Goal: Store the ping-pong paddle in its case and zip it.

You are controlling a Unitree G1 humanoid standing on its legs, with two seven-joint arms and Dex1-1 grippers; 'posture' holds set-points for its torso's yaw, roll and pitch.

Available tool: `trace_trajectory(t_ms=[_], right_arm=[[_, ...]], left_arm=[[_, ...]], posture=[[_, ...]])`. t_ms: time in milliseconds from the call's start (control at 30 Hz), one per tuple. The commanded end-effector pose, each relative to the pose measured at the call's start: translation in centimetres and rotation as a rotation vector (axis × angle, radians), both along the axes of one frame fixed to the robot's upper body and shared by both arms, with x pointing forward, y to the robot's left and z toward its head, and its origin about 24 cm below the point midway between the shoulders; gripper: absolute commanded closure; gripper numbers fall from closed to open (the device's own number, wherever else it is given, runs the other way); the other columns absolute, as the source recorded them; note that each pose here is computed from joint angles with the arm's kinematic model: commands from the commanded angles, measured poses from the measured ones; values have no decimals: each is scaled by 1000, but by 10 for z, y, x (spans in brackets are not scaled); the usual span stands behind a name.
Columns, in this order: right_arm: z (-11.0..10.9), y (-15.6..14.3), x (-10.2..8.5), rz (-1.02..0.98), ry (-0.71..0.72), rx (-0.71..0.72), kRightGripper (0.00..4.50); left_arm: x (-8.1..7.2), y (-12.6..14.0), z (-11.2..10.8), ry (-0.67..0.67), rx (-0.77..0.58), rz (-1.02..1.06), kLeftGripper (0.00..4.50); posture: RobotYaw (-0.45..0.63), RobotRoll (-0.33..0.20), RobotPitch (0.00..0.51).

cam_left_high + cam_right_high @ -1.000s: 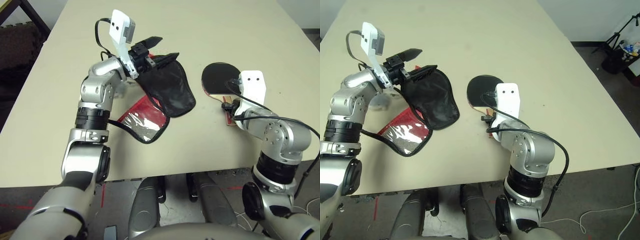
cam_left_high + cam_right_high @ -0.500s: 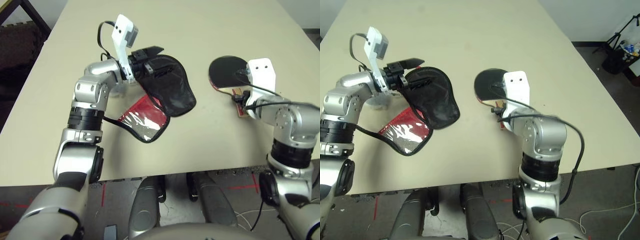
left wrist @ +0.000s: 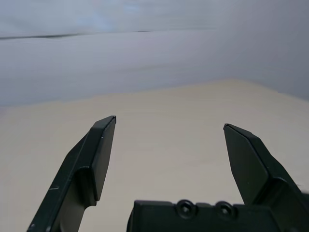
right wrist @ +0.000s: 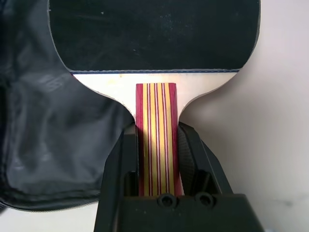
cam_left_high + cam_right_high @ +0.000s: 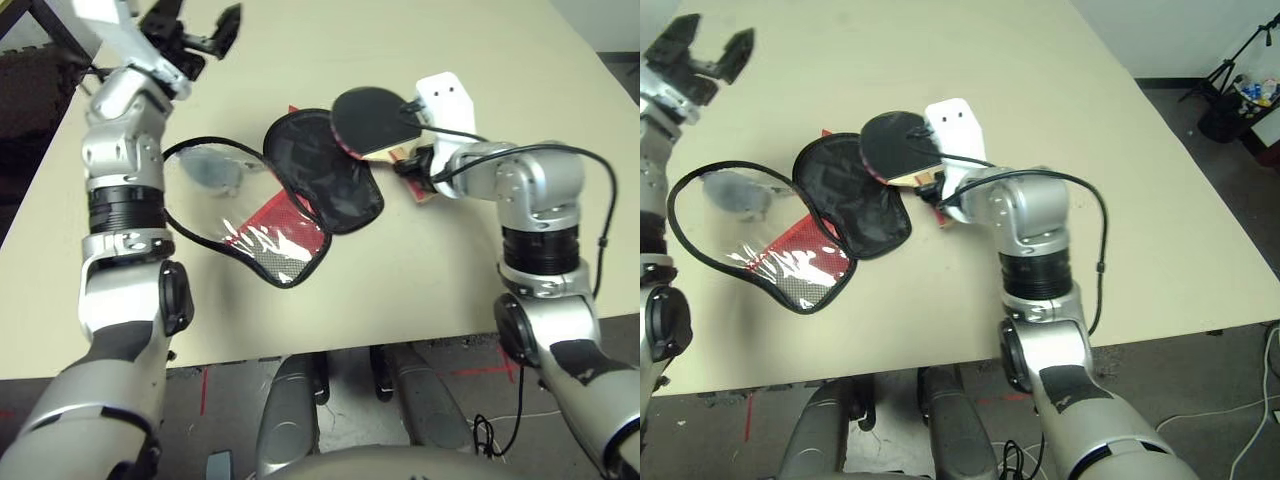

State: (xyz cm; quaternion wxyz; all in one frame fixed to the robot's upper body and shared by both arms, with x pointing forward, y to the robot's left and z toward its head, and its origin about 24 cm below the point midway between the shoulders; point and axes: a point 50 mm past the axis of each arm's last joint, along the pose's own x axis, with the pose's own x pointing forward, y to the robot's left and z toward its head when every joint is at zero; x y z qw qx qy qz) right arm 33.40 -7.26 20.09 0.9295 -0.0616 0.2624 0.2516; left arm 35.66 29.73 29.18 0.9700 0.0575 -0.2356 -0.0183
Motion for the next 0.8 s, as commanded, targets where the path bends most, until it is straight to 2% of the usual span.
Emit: trace_trajectory(t_ms=[33,367,767,800], right_arm=[[8,15,2,46,-45,15,3395],[6,35,5,102,-41,31,3395],[-8,41,11,99,-16,35,3395],[-8,42,10,100,-15,36,2641]], left_arm=[[-10,26,-7,7,-6,106,0],[-38,55,-16,31,20,240,0],[-59,79,-43,134,-11,327,0],[-60,80,-44,141,-14,331,0]], posture=[[-39,0,225],[21,0,232],[52,0,244],[49,0,245]])
